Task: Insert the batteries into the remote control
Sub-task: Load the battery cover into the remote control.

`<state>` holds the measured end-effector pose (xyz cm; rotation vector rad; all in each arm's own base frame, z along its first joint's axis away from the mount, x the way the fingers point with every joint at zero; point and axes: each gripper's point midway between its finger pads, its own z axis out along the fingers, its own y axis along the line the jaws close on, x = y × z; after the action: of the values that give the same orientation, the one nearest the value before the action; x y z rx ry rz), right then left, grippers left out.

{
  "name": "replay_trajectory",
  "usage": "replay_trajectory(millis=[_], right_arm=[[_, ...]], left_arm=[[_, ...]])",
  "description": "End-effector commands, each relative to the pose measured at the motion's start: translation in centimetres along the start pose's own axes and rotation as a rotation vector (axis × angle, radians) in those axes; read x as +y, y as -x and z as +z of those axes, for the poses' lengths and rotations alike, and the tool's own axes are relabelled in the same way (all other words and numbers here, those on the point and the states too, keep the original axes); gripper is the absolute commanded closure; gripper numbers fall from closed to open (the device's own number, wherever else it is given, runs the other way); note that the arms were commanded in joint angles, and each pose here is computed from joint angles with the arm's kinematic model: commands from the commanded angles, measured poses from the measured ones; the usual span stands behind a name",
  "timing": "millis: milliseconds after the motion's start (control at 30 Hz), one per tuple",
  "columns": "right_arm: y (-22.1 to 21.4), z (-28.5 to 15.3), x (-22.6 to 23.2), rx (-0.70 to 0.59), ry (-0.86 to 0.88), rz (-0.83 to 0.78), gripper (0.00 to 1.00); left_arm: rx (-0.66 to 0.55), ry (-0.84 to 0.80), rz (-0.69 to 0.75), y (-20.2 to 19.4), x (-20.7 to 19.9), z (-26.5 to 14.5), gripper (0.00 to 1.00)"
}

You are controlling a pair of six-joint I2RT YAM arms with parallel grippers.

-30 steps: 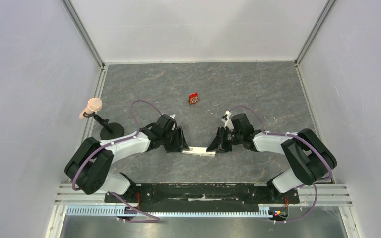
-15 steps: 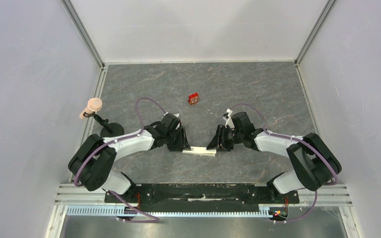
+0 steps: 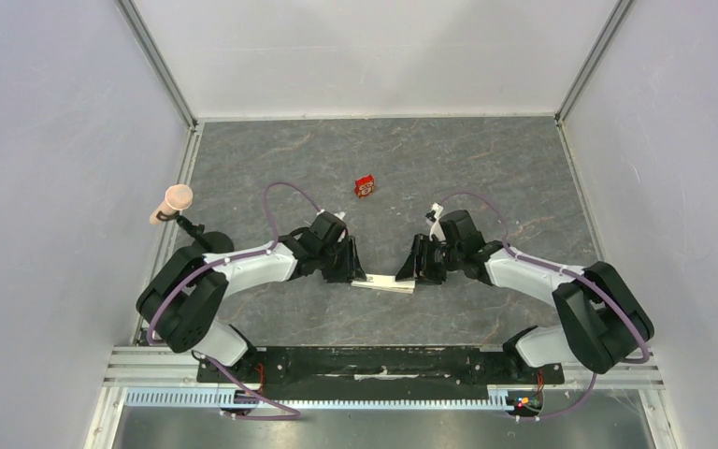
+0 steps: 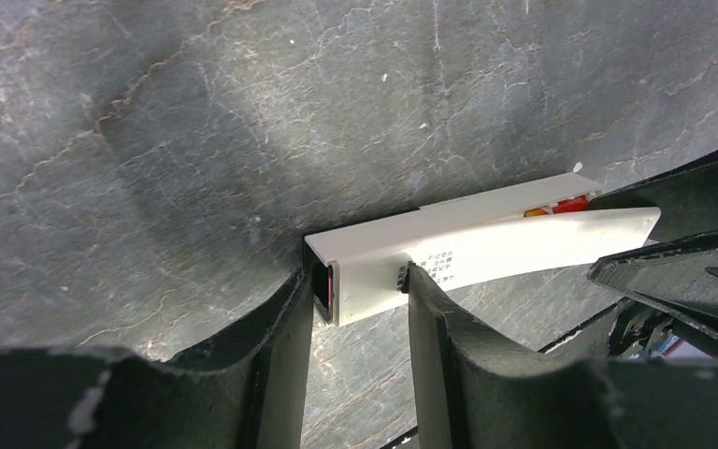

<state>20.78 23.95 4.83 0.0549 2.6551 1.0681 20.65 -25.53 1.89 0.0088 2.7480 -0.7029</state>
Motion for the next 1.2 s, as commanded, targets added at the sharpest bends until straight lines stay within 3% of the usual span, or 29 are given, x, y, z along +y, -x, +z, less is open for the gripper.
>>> replay_trajectory(millis=[0, 567, 767, 1167], right_arm=[[0.2, -1.0, -3.2, -0.031, -0.154, -0.012, 0.53], [1.5, -2.8, -4.2, -0.126, -0.256, -0.003, 0.47], [1.0, -2.0, -3.8, -0.097, -0.219, -0.015, 0.58], [-1.4, -0.8, -4.4, -0.027, -0.227, -0.043, 0.69]], left_arm=[[0.166, 0.384, 0.061, -5.9, 10.2, 0.4, 0.58], [0.162, 0.363, 0.043, -5.8, 9.6, 0.6, 0.59], [0.159, 0.36, 0.044, -5.6, 9.5, 0.6, 0.6], [0.175, 0.319, 0.038, -5.6, 8.5, 0.8, 0.64]])
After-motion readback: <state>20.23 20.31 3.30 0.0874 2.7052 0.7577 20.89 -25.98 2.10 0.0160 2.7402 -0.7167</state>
